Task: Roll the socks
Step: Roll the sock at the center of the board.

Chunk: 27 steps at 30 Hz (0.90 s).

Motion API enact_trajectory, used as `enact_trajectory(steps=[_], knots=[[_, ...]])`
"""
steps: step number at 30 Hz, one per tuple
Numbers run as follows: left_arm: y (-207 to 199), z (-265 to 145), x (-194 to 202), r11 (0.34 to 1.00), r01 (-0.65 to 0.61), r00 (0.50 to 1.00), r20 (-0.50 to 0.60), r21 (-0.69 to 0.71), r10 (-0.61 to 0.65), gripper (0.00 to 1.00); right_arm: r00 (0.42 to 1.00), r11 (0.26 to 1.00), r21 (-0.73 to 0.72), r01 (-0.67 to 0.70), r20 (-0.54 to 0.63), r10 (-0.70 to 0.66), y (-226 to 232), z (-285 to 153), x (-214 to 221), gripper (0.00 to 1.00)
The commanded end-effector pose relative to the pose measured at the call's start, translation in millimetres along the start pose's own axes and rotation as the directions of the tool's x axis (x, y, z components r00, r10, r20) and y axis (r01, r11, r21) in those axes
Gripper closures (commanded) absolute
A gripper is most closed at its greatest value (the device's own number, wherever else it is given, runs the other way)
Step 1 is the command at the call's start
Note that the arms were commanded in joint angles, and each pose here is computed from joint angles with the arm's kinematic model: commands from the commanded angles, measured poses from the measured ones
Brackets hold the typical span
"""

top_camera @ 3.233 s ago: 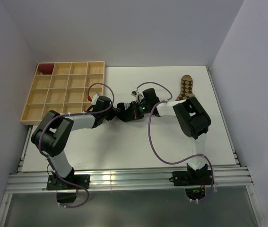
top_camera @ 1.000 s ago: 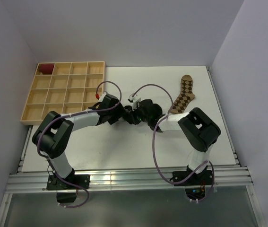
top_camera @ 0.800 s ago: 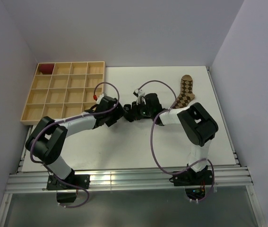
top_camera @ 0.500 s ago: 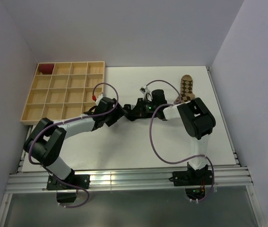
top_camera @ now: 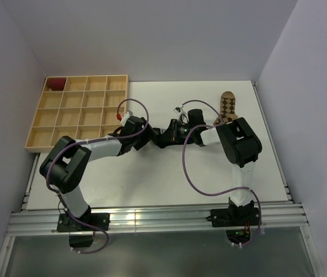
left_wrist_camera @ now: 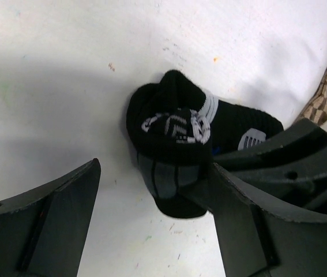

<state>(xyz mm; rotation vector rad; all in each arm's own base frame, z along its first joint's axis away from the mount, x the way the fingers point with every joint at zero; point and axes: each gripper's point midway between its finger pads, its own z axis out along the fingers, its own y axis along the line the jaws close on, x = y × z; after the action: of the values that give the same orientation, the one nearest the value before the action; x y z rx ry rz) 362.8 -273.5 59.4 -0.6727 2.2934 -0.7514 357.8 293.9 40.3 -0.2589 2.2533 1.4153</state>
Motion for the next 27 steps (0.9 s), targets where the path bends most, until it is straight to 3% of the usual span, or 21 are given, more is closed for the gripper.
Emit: enact_trajectory(steps=[1, 8, 18, 20, 25, 27], knots=[[-19.1, 10.7, -13.7, 0.999, 0.024, 0.999, 0.046, 0.03, -0.026, 0.2, 0.983, 0.982, 0.117, -0.147, -0.091, 0.158, -33.4, -0.8, 43.9, 1.0], [-8.2, 27.0, -14.1, 0.999, 0.034, 0.999, 0.034, -0.005, -0.034, 0.25, 0.982, 0.98, 0.14, -0.144, -0.101, 0.159, -38.7, -1.3, 49.0, 1.0], [32.5, 42.1, 14.1, 0.993, 0.015, 0.999, -0.048, -0.114, -0.021, 0.49, 0.991, 0.981, 0.179, -0.079, -0.089, 0.096, -37.5, -5.0, 39.2, 0.98], [41.4, 43.4, 19.6, 0.99, 0.008, 0.998, -0.061, -0.143, -0.016, 0.55, 0.994, 0.981, 0.185, -0.059, -0.08, 0.075, -33.5, -7.1, 35.2, 0.89], [64.2, 42.9, 27.5, 0.972, -0.047, 0.997, -0.076, -0.229, 0.03, 0.58, 1.0, 0.978, 0.208, 0.014, -0.009, -0.012, -10.2, -18.7, 12.9, 0.56], [73.0, 39.4, 30.8, 0.964, -0.062, 0.995, -0.087, -0.26, 0.041, 0.58, 1.0, 0.975, 0.224, 0.018, 0.019, -0.023, -4.3, -25.5, 7.6, 0.49]])
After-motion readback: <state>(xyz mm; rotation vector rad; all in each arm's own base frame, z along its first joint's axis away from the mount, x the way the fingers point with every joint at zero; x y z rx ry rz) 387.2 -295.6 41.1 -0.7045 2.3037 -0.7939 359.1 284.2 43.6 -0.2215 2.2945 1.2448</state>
